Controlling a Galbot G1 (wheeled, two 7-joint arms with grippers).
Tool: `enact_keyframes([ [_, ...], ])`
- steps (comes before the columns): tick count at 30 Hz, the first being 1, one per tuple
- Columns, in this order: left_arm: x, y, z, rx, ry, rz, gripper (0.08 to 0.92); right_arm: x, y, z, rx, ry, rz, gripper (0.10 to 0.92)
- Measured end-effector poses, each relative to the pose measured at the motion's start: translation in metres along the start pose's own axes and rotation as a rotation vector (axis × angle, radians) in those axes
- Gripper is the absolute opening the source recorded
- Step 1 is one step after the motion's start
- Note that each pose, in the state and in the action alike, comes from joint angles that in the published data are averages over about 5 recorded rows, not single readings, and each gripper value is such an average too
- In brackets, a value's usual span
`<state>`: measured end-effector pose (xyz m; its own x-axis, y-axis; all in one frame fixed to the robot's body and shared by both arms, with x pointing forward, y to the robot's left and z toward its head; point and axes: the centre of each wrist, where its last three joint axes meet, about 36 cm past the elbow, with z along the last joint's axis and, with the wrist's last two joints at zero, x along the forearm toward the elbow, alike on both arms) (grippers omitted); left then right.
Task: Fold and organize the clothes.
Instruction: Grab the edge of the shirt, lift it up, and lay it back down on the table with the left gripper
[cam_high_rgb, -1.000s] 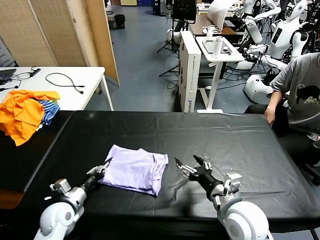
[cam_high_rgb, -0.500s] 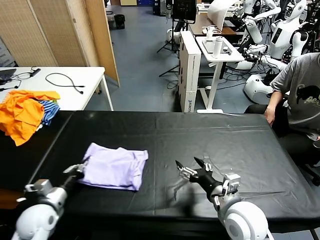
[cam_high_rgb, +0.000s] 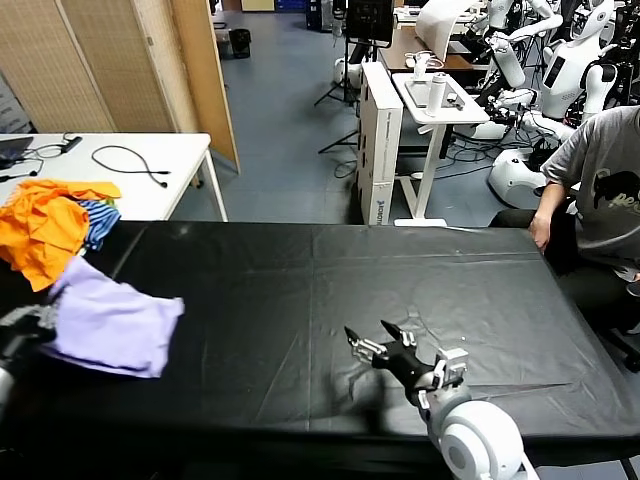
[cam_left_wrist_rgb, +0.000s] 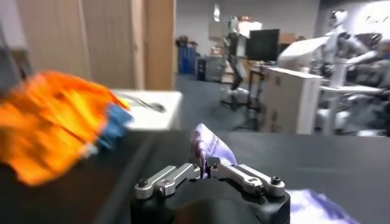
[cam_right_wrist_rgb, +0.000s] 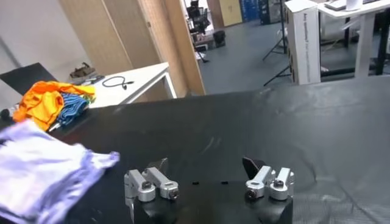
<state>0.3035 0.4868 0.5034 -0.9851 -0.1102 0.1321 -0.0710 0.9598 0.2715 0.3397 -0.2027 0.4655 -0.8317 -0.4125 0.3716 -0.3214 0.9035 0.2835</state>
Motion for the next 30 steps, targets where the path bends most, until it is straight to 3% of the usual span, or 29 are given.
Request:
enact_keyframes([
  [3,0.006,-0.007,-0.014,-0.094,-0.009,-0.024,0.182,0.001,0.0,0.0,-0.002,0.0,0.003,0.907],
  [7,0.012,-0.048,-0.024,-0.127,-0.005,-0.003,0.182,0.006,-0.001,-0.001,-0.002,-0.004,0.013,0.907],
  [19,0.021,-0.234,0.007,0.195,0.1,0.276,0.182,0.016,-0.001,0.0,-0.015,0.0,0.04,0.907],
  [25,0.024,-0.294,0.015,0.299,0.132,0.379,0.184,0.014,0.001,-0.001,-0.039,0.02,0.015,0.907],
  [27,0.024,-0.302,0.013,0.303,0.127,0.404,0.22,0.014,0.0,-0.002,-0.042,0.027,0.005,0.907],
  [30,0.027,-0.306,0.007,0.288,0.097,0.429,0.366,0.012,-0.001,-0.002,-0.042,0.04,-0.01,0.907],
])
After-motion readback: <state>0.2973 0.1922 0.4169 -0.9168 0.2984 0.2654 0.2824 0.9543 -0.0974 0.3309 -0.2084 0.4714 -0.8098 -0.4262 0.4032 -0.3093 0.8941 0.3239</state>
